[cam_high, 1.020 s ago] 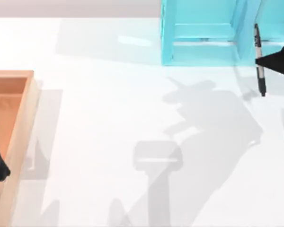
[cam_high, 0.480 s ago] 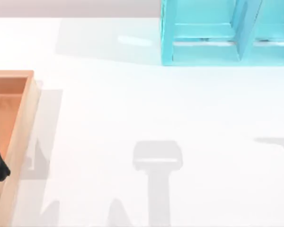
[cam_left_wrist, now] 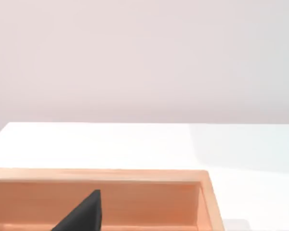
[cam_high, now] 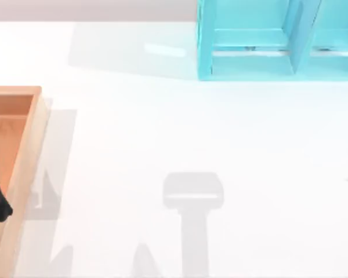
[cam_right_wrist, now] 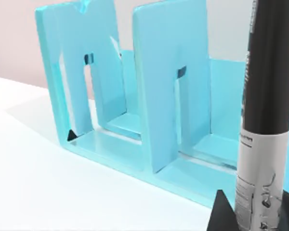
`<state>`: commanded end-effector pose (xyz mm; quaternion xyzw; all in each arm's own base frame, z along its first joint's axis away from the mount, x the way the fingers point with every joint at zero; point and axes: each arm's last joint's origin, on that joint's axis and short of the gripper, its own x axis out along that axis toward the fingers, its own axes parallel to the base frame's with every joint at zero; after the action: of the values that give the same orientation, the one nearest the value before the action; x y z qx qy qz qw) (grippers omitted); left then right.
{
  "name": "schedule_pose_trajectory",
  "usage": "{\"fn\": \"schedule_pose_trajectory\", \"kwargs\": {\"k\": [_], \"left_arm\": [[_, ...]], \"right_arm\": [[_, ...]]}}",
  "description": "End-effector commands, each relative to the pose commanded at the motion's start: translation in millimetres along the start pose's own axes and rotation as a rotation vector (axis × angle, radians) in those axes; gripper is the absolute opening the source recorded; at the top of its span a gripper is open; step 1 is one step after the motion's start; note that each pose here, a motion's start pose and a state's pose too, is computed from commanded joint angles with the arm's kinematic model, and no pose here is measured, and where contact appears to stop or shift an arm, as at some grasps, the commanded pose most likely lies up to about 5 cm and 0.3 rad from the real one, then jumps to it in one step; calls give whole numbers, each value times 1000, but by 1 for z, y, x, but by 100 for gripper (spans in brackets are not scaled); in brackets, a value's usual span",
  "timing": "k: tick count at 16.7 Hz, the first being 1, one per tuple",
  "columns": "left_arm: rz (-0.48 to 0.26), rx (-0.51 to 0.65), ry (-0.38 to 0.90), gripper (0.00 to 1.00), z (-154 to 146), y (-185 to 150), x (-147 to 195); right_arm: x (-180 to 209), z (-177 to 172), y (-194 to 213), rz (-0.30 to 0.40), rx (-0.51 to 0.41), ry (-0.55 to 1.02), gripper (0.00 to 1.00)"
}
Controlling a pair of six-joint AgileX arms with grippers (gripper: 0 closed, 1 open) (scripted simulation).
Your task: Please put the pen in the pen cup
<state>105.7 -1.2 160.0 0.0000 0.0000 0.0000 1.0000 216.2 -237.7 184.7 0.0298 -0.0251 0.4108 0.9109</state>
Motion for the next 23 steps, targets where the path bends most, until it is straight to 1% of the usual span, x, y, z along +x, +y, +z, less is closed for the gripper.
{"fn": "schedule_pose_trajectory", "kwargs": {"k": [1,3,7,9,13,23], "left_arm": [[0,0,0,100,0,0,0],[0,0,0,100,0,0,0],[0,0,0,100,0,0,0],[0,0,0,100,0,0,0],[0,0,0,100,0,0,0],[0,0,0,100,0,0,0]], "right_arm": [[0,-18,-24,-162,46,62,0],[0,-16,-21,-146,41,55,0],[3,-7,-8,-41,16,15,0],[4,-2,-1,-4,0,2,0],[4,-2,0,0,0,0,0],[4,-2,0,0,0,0,75]]}}
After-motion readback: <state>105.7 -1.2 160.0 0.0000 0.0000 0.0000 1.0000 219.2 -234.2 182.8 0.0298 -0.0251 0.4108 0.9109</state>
